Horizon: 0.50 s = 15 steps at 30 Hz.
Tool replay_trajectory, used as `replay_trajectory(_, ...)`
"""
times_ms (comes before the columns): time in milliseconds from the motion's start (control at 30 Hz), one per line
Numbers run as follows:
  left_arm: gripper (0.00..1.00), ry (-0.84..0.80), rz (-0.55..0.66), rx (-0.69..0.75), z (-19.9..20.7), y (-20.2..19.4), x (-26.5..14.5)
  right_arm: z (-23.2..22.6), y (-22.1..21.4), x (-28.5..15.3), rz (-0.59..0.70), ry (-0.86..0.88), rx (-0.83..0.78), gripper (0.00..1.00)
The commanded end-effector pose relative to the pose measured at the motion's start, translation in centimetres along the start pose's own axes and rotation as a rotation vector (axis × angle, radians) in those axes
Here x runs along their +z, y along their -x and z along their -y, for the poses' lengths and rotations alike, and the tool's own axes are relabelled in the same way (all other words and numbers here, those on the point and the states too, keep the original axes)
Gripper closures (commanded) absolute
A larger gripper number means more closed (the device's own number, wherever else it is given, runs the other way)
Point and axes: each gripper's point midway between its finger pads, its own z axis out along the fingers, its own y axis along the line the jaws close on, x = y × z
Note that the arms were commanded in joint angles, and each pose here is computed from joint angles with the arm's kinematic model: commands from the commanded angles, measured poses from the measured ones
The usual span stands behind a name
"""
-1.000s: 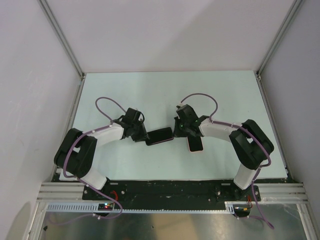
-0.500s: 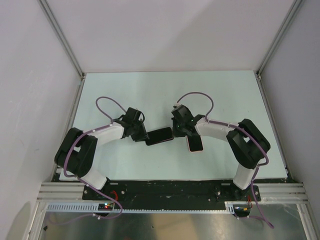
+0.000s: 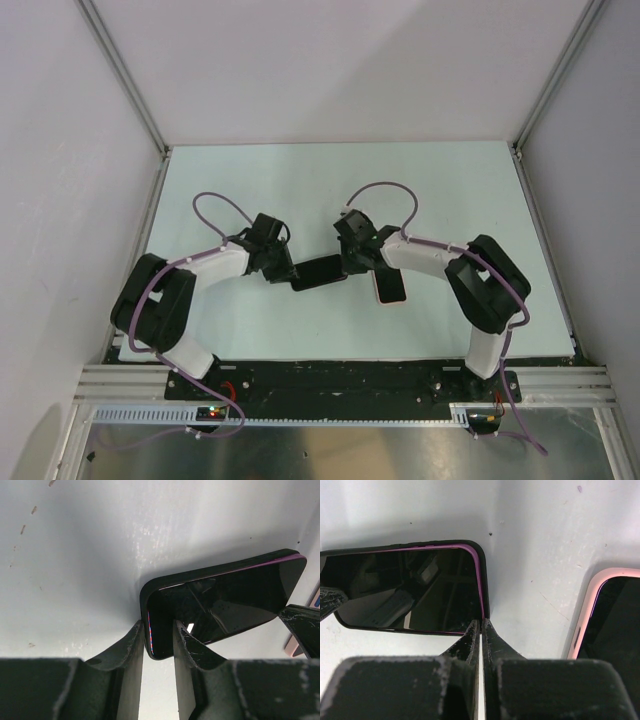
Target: Put the phone into the phone case
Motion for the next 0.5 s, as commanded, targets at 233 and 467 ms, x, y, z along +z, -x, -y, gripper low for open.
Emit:
replay_trajectory(233,0.69,-0.059,-0.038,0.042,1.8,-0.8,0.3,3.5,-7.7,5.3,-0.238,-0.240,-0.129,1.00)
replay_trajectory(467,0.69,-0.065,-0.032,0.044,1.9,-0.7,-0.1,4.0,-10.0,6.0,-0.308,-0.261,-0.152,1.00)
